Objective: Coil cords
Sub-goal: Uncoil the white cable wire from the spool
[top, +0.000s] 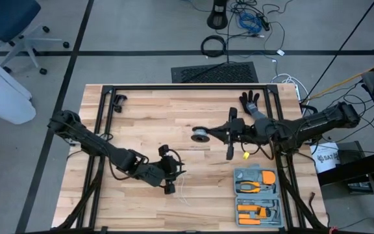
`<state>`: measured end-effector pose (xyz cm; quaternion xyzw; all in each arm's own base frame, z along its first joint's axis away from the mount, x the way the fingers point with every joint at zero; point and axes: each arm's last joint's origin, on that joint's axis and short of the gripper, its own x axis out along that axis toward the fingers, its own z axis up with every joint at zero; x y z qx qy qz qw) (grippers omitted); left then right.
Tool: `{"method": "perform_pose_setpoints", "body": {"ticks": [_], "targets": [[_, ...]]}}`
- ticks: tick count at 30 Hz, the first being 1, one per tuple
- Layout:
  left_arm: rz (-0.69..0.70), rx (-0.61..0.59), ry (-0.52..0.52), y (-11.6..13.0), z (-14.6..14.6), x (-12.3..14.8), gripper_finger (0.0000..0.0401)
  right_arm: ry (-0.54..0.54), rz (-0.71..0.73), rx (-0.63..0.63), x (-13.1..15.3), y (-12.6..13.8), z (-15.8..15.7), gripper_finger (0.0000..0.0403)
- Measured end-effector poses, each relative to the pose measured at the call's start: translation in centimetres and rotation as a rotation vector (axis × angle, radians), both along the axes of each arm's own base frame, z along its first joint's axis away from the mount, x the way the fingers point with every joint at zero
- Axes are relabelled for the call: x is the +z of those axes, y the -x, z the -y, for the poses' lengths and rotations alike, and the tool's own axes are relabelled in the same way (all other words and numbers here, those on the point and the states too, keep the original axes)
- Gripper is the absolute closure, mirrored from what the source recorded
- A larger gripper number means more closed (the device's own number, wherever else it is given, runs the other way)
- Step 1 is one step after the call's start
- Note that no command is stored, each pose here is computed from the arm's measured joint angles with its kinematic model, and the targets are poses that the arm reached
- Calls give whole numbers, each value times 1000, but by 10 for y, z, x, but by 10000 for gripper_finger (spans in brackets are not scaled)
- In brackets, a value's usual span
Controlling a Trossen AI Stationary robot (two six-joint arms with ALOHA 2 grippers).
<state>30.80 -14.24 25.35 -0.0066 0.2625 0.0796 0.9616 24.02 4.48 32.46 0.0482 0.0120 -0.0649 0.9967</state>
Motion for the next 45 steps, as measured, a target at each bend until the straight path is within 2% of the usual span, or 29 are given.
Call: {"method": "perform_pose_setpoints", "body": {"ticks": [5, 8, 10, 14, 19, 22, 25, 28, 32, 34, 37, 45], "targets": [[5, -48, 1, 12, 13, 6, 204, -19, -77, 68, -8, 3, -12, 403], [23, -107, 34, 21, 20, 15, 186, -23, -122, 95, -12, 5, -19, 403], [51, -120, 13, 25, 23, 21, 182, -23, -122, 107, -12, 6, -22, 403], [219, -12, -65, 20, 20, 38, 181, -11, -116, 117, -12, 7, -25, 403], [356, 22, -31, 9, 16, 49, 180, -2, -109, 116, -11, 7, -25, 403], [373, 56, 42, 1, 19, 42, 180, 6, -88, 118, -9, 6, -25, 403], [345, 77, 84, -7, 29, 22, 180, 9, -88, 118, -9, 6, -25, 403], [368, 136, 72, -15, 42, 1, 180, 7, -89, 121, -9, 6, -25, 403], [442, 176, -22, -26, 51, -12, 180, 19, -90, 123, -9, 6, -25, 403], [468, 226, -77, -30, 49, -12, 180, 31, -89, 123, -9, 6, -25, 403], [477, 300, -97, -34, 39, -12, 180, 47, -77, 118, -7, 6, -23, 403], [472, 336, -91, -43, 22, -13, 180, 39, -33, 127, -3, 6, -25, 403]]}}
